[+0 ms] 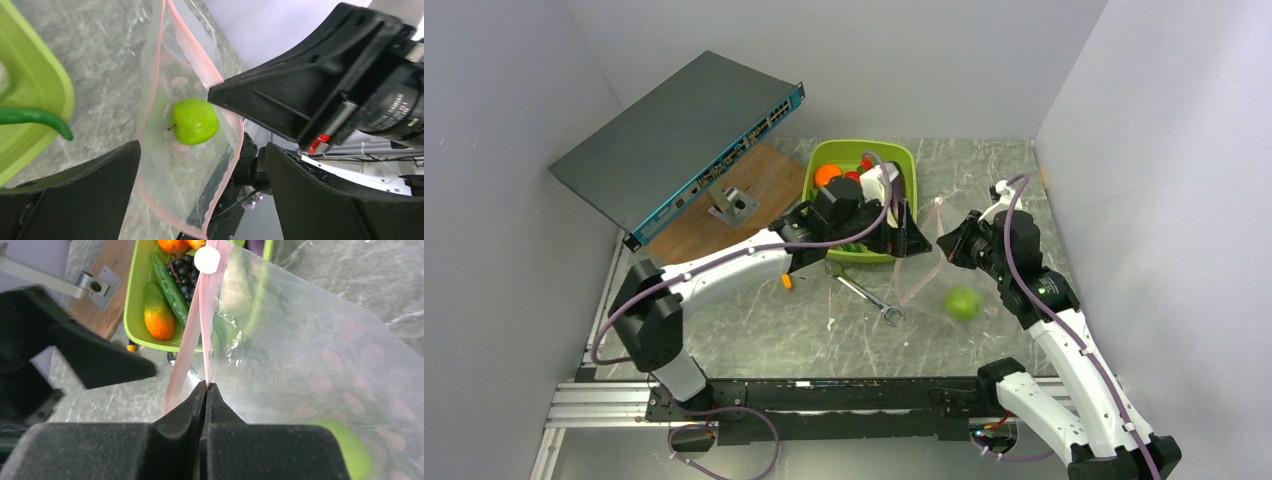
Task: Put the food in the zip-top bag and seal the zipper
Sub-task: Place the fake fruit in the zipper food storage bag, then pick up the fake vegetable from the bin.
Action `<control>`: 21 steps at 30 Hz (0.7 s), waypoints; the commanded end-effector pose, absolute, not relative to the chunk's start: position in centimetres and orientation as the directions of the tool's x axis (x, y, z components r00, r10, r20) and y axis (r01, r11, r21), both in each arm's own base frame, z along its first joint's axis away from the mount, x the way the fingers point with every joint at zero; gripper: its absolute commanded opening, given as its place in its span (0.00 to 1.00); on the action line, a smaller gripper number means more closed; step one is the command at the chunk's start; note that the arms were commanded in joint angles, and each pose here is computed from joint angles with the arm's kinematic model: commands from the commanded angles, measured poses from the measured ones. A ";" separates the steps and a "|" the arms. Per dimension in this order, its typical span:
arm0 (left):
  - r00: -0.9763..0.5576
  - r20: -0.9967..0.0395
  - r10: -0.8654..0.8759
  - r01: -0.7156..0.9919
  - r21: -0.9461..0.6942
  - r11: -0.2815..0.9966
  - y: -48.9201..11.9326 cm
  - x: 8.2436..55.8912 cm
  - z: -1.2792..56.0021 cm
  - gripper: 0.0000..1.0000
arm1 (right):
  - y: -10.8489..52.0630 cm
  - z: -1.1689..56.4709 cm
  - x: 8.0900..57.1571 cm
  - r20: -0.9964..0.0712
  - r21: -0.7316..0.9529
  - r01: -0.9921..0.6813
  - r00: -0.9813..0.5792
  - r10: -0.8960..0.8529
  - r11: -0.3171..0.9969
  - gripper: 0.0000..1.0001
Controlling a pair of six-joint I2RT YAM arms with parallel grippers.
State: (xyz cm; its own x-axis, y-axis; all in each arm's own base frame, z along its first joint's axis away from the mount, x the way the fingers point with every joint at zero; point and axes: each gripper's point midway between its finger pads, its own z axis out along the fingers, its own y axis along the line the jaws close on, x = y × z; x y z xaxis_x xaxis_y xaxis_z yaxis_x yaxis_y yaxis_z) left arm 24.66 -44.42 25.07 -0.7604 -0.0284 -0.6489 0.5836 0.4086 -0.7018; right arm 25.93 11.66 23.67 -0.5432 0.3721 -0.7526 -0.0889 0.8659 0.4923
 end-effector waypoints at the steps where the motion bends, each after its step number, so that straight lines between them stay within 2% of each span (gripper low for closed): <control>1: -0.658 -0.751 -0.052 0.617 -0.578 0.534 -41.0 25.8 27.7 0.99 | 9.4 25.0 26.6 -0.806 0.423 -0.024 -0.467 0.364 0.906 0.00; 5: -0.638 -0.766 -0.082 0.502 -0.494 0.710 -37.2 27.5 26.1 0.99 | 6.7 24.5 26.7 -0.839 0.334 0.083 -0.428 0.336 0.939 0.00; 10: -0.647 -0.740 -0.187 0.216 -0.412 0.885 -32.7 29.9 22.5 1.00 | 4.8 24.3 26.7 -0.860 0.262 0.156 -0.409 0.304 0.952 0.00; 14: -0.654 -0.708 -0.266 0.048 -0.390 0.919 -32.0 31.6 20.8 1.00 | 5.6 24.2 26.9 -0.859 0.285 0.113 -0.410 0.307 0.952 0.00; 17: -0.673 -0.671 -0.312 -0.001 -0.421 0.907 -33.3 33.6 19.8 0.96 | 5.5 24.3 27.0 -0.863 0.281 0.117 -0.405 0.304 0.953 0.00; 21: -0.744 -0.508 -0.435 -0.089 -0.570 0.817 -35.6 36.2 17.6 0.83 | 5.6 24.6 27.0 -0.865 0.283 0.106 -0.401 0.301 0.953 0.00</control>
